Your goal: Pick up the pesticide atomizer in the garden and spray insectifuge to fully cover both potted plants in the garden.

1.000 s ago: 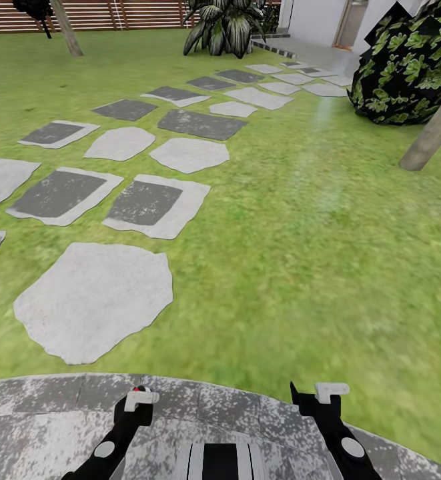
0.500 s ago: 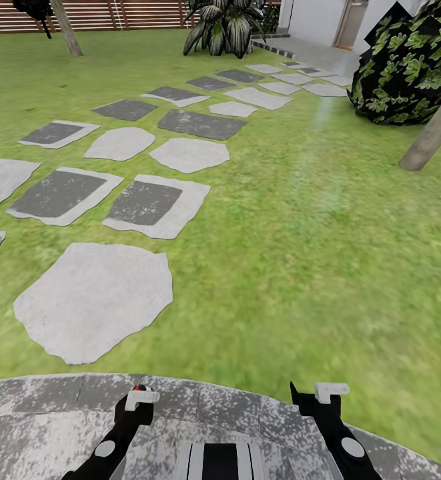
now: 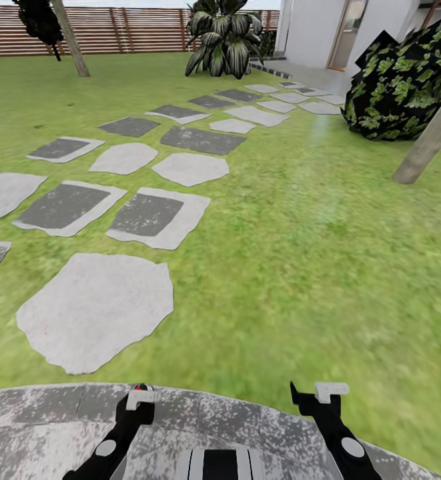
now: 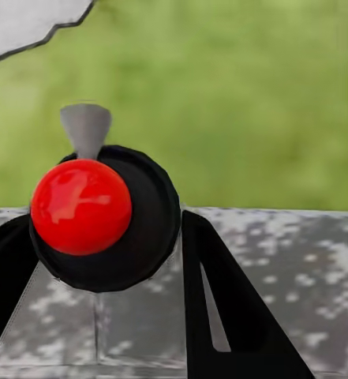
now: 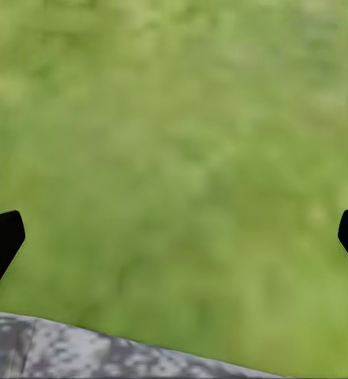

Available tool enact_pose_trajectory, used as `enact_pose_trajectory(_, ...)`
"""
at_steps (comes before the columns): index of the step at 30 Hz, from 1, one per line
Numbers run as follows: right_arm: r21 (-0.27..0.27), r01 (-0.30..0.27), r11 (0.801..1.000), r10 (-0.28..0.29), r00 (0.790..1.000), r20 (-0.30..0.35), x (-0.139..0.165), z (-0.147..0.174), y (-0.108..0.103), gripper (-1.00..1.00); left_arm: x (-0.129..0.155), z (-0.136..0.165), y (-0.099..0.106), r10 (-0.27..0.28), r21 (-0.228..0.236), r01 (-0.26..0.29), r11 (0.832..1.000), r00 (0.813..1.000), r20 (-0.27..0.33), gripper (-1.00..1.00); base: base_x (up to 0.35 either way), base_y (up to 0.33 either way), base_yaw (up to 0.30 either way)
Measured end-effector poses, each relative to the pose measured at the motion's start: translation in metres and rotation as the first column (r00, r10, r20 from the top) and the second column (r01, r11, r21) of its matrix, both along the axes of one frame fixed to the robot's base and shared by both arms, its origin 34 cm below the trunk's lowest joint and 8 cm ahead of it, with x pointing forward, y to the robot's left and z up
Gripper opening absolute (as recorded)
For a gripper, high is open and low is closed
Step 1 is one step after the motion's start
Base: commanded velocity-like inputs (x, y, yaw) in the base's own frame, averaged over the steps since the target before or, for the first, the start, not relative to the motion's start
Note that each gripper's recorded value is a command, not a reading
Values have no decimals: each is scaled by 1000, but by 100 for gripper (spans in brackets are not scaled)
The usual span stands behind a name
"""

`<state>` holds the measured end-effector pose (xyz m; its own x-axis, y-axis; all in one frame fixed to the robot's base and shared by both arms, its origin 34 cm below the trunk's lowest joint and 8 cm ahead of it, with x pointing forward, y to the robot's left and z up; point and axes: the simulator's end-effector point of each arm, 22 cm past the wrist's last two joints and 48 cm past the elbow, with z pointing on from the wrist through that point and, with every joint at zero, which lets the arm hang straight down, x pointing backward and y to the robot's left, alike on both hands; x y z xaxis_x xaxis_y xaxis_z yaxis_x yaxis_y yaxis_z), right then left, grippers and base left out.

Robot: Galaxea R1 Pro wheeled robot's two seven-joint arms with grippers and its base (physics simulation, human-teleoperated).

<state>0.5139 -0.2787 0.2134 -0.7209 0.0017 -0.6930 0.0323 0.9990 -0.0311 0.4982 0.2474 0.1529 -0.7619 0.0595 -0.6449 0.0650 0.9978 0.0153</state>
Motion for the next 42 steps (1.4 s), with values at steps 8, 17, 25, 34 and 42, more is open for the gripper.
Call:
enact_pose_trajectory(8, -1, -3, 1000, 3, 998, 61, 19, 24, 1, 100, 10, 14, 1, 2, 1, -2, 1000, 1000, 30, -100, 0, 0, 0)
enact_pose_trajectory(17, -92, 129, 987, -107, 972, 211, -43, 32, -77, 100, 4, 24, 14, 16, 19, -17, 1000, 999, 38, -100, 0, 0, 0)
enact_pose_trajectory(25, -94, 124, 988, -102, 972, 212, -49, 35, -78, 100, 13, 37, 14, 13, 22, -14, 1000, 998, 58, -100, 0, 0, 0)
enact_pose_trajectory(34, -83, 126, 989, -108, 976, 191, -60, 31, -74, 100, 18, 50, 16, 24, 21, -26, 999, 996, 81, -100, 0, 0, 0)
enact_pose_trajectory(42, -74, 129, 989, -115, 979, 168, -71, 27, -71, 100, 27, 65, 16, 26, 19, -28, 999, 993, 112, -100, 0, 0, 0)
